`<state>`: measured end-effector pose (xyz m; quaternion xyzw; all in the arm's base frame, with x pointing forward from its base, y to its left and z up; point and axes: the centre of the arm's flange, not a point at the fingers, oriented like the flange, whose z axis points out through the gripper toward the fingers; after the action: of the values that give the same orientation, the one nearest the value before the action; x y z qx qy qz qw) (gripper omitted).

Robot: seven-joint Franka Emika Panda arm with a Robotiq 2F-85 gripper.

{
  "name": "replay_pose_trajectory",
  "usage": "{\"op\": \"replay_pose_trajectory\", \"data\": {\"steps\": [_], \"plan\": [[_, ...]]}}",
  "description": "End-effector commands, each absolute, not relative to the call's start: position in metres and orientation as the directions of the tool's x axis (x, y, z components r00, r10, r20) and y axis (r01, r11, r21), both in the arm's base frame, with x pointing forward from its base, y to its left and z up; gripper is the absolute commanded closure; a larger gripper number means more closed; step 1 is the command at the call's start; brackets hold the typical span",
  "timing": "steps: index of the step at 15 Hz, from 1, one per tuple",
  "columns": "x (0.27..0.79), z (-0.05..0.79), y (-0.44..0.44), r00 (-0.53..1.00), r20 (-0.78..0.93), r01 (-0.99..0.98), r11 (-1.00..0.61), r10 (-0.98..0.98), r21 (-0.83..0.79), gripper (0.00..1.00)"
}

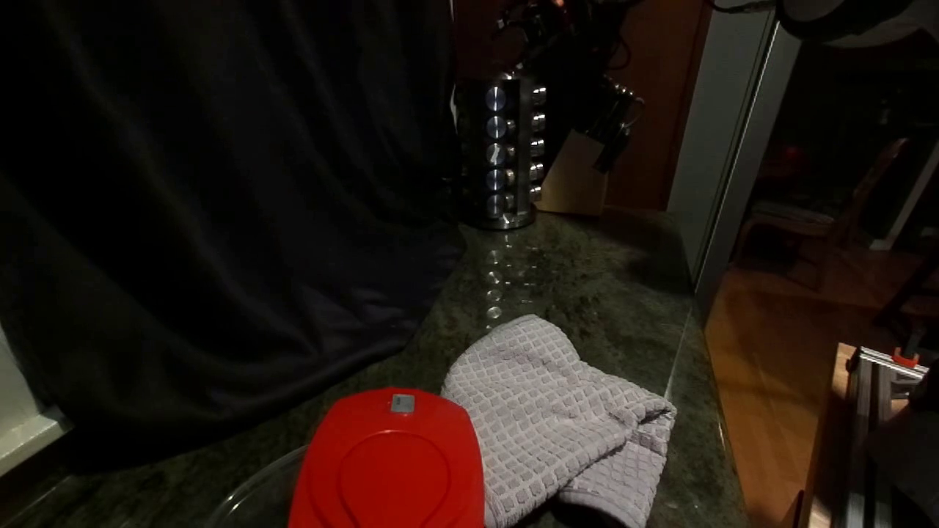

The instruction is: Move the silver stand forwards.

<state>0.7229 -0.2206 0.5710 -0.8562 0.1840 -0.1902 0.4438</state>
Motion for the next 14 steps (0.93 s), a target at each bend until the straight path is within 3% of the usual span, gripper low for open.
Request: {"op": "replay_pose_trajectory", "data": {"steps": [1, 2, 8, 14], "plan": [[0.724, 0.565, -0.223, 0.868, 0.188, -0.086, -0.513, -0.459, -0.854, 0.51], [0.725, 0.564, -0.222, 0.869, 0.193, -0.077, -0.511, -0.455, -0.856, 0.54], [0.724, 0.549, -0.233, 0.871, 0.210, -0.053, -0.509, -0.445, -0.859, 0.98], [0.723, 0.547, -0.236, 0.869, 0.199, -0.058, -0.494, -0.453, -0.867, 0.97]]}}
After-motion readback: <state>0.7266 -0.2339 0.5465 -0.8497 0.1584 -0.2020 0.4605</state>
